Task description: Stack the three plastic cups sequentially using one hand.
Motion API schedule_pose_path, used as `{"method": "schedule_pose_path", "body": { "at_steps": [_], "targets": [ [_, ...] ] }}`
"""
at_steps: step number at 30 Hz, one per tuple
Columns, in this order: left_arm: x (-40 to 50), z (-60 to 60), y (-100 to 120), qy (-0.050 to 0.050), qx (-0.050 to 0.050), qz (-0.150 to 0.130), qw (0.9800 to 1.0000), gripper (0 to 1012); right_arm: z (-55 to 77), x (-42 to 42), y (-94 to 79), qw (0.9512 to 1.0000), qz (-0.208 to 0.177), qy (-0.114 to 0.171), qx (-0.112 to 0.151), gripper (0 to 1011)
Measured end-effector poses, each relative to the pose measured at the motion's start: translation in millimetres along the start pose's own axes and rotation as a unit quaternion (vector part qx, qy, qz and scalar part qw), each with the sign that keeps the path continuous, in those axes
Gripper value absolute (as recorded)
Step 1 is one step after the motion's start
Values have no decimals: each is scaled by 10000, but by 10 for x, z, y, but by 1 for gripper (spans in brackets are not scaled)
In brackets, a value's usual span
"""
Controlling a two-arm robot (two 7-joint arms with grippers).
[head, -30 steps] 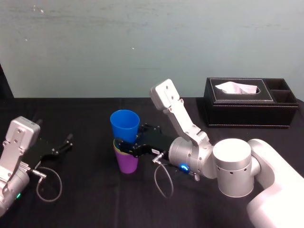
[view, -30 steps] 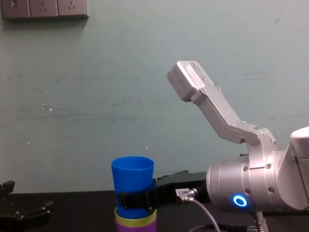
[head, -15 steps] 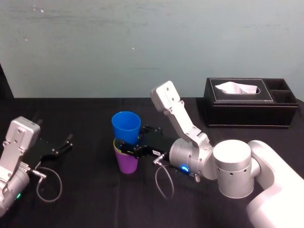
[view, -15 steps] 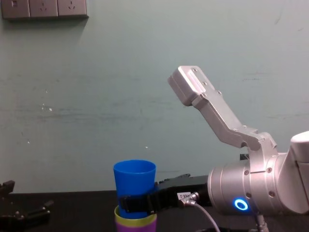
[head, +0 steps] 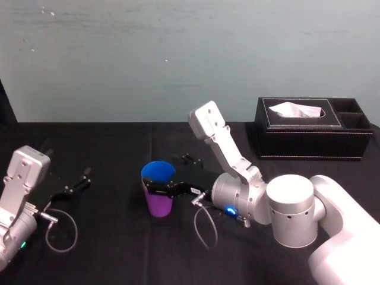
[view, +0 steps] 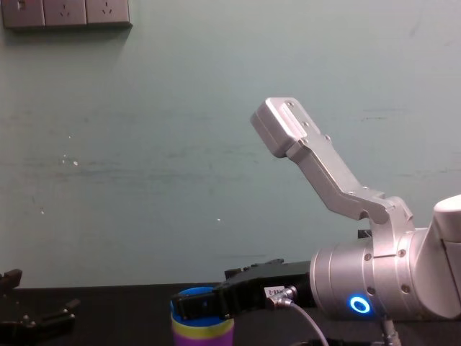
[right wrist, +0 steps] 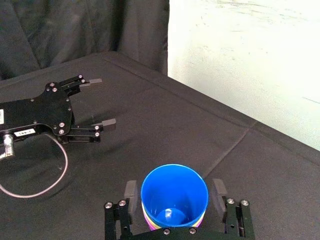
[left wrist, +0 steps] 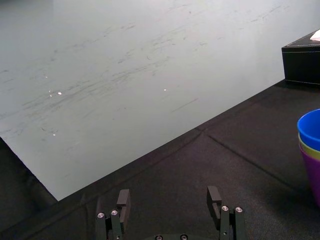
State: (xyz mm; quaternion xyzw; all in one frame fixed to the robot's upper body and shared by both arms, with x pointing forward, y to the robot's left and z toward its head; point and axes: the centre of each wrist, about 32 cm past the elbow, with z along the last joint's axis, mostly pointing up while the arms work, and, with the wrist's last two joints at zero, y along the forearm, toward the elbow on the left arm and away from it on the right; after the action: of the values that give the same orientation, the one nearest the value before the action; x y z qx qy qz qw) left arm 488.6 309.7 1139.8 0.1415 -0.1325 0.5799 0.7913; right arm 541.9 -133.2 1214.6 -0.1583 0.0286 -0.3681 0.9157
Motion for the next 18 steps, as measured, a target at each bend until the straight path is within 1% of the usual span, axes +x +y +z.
{"method": "schedule_pose_path", "body": {
  "at_steps": [1, 2, 4, 14, 16, 18],
  "targets": [
    [0, 0, 0, 0, 0, 0, 10000, 1000, 0, 0, 0, 10000, 1, -1, -1, 960],
    [0, 0, 0, 0, 0, 0, 10000, 1000, 0, 0, 0, 10000, 1, -1, -1, 960],
    [0, 0, 0, 0, 0, 0, 10000, 1000, 1, 0, 0, 10000, 1, -1, -1, 1002],
    [0, 0, 0, 0, 0, 0, 10000, 1000, 3, -1, -1, 10000, 1, -3, 2, 1000],
    [0, 0, 0, 0, 0, 0, 10000, 1000, 2, -5, -18, 10000, -19, -6, 84, 1000],
    [0, 0, 0, 0, 0, 0, 10000, 1000, -14, -1, -50, 9997, -73, 26, 238, 1000]
  ]
}}
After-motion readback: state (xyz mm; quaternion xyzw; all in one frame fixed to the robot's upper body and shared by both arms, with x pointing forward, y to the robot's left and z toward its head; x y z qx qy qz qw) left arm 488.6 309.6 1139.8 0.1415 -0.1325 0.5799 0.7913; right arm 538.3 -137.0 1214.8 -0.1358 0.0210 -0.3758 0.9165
